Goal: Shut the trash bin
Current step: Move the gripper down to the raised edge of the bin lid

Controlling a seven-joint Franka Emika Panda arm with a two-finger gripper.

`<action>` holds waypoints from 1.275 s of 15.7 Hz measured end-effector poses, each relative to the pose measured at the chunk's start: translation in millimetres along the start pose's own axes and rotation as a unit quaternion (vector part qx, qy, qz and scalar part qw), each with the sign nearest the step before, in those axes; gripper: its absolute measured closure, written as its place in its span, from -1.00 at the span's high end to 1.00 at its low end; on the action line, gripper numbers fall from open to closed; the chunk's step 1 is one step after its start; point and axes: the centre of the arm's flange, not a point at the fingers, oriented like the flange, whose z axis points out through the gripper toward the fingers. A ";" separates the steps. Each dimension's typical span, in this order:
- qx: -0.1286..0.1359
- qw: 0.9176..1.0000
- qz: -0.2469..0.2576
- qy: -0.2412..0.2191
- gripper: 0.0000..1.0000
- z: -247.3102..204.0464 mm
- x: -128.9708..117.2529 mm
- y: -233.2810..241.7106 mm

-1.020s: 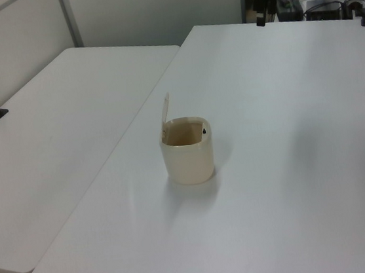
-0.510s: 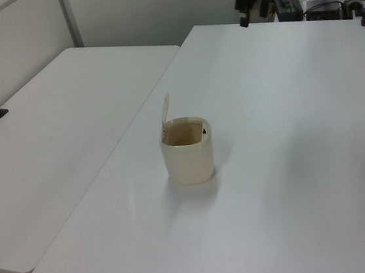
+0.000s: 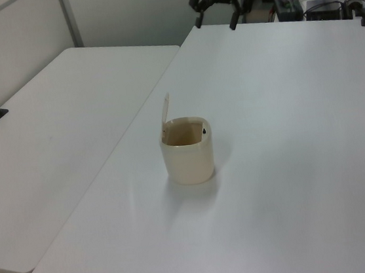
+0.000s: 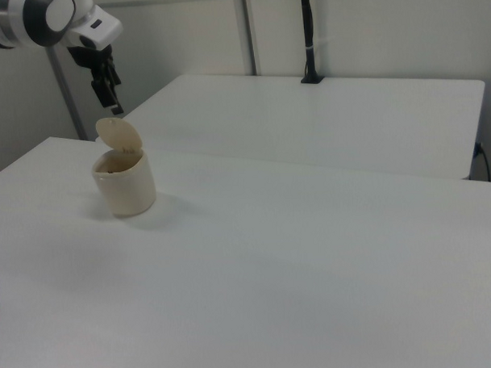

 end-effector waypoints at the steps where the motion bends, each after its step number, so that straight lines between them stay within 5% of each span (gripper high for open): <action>1: 0.012 1.000 0.029 0.003 0.98 3.2 -3.7 -6.5; 2: 0.022 0.999 0.045 0.006 0.93 4.7 -5.3 -11.1; 8: 0.109 0.991 0.078 0.019 -0.38 29.3 -24.9 -47.5; 11: 0.125 0.989 0.077 0.019 -0.98 54.1 -33.5 -59.9; 20: 0.116 0.989 0.088 0.000 -0.98 109.6 -66.3 -86.6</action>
